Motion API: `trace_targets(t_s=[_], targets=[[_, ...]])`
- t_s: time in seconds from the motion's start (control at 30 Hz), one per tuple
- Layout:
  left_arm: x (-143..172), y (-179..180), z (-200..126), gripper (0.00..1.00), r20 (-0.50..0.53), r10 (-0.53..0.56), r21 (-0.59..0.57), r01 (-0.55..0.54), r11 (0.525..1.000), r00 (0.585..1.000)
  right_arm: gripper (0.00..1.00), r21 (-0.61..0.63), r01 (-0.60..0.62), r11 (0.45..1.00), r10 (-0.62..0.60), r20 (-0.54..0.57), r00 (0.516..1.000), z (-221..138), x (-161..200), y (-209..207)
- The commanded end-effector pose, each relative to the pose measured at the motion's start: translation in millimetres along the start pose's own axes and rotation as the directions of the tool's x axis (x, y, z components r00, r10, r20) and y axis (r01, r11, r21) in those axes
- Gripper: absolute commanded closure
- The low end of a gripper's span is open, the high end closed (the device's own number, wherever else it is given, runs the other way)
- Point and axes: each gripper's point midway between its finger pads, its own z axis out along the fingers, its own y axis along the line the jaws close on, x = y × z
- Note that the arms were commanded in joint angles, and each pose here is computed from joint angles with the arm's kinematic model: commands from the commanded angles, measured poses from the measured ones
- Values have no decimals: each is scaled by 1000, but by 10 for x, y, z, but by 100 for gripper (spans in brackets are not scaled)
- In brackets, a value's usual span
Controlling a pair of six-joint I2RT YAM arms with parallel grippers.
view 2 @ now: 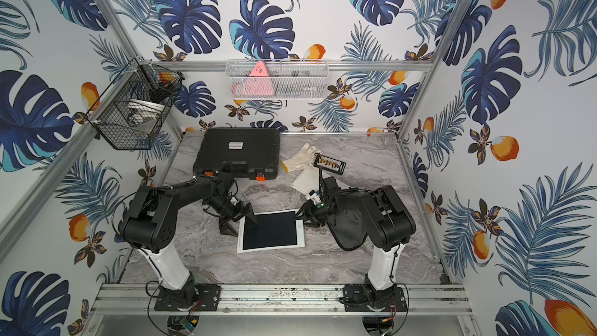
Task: Wipe the drawing tablet
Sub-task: Adjust the drawing tablet at the center of the board.
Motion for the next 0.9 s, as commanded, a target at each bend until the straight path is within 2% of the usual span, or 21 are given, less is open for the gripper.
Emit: trace_targets(t_s=[0.0, 0.23, 0.5, 0.87], targets=[[-785, 255, -55, 1, 304, 224, -238, -154, 959, 926, 56, -58, -25, 998, 26, 26, 999, -79, -5, 186], [-797, 222, -34, 1, 308, 214, -218, -150, 964, 927, 70, -144, -13, 990, 19, 38, 999, -277, 138, 504], [-807, 183, -24, 1, 310, 205, -198, -148, 969, 928, 75, -150, 9, 989, -11, -11, 1000, -374, 367, 634], [-806, 179, 4, 1, 306, 199, -190, -145, 971, 931, 81, -47, 91, 995, -96, -131, 987, -297, 724, 626]])
